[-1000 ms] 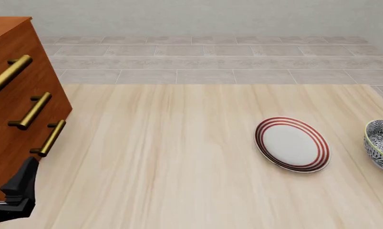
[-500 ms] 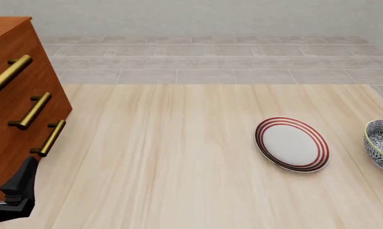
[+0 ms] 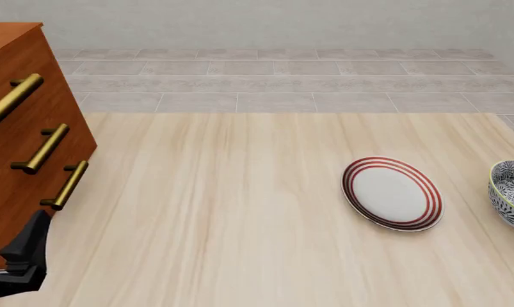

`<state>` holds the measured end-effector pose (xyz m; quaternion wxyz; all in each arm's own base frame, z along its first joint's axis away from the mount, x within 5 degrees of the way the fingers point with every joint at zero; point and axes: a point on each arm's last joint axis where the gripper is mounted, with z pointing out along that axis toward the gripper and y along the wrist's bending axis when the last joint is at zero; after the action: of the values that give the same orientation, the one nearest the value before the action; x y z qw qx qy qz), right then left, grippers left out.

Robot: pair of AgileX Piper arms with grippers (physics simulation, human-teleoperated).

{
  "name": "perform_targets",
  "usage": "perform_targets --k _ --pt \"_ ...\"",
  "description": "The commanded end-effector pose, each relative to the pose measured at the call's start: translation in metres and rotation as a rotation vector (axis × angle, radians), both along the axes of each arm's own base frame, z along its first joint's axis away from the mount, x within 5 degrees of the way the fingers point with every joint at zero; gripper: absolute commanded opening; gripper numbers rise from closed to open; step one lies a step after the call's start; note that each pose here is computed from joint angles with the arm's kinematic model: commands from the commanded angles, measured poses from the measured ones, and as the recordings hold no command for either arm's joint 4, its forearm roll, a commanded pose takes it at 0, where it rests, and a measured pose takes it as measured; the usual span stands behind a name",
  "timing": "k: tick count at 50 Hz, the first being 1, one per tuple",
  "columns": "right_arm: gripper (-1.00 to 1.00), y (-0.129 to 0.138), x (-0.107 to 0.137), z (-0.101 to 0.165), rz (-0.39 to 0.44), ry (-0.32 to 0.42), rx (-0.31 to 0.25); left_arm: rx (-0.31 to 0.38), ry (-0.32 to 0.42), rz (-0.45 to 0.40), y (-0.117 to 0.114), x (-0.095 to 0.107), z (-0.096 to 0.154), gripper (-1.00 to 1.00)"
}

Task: Put the bowl on top of the cabinet.

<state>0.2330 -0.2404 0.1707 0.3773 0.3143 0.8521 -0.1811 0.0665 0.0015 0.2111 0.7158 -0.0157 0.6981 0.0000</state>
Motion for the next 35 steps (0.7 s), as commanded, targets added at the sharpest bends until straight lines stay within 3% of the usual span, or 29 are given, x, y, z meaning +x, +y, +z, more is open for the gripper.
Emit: perform_targets --k 1,32,33,35 --pt "1.0 -0.004 0.0 -0.011 -0.008 0.011 0.012 0.001 0.0 0.001 0.0 0.001 0.0 1.0" --pt "1.0 -0.002 0.001 -0.032 -0.004 0.031 0.035 0.0 -0.001 0.006 0.0 0.0 0.0 1.0" --pt "-1.0 -0.002 0.0 -0.03 -0.001 0.03 0.026 0.0 -0.001 0.005 0.0 0.0 0.0 1.0" --pt "-1.0 0.001 0.001 -0.026 0.009 0.026 0.017 0.0 -0.002 0.005 0.0 0.0 0.0 1.0"
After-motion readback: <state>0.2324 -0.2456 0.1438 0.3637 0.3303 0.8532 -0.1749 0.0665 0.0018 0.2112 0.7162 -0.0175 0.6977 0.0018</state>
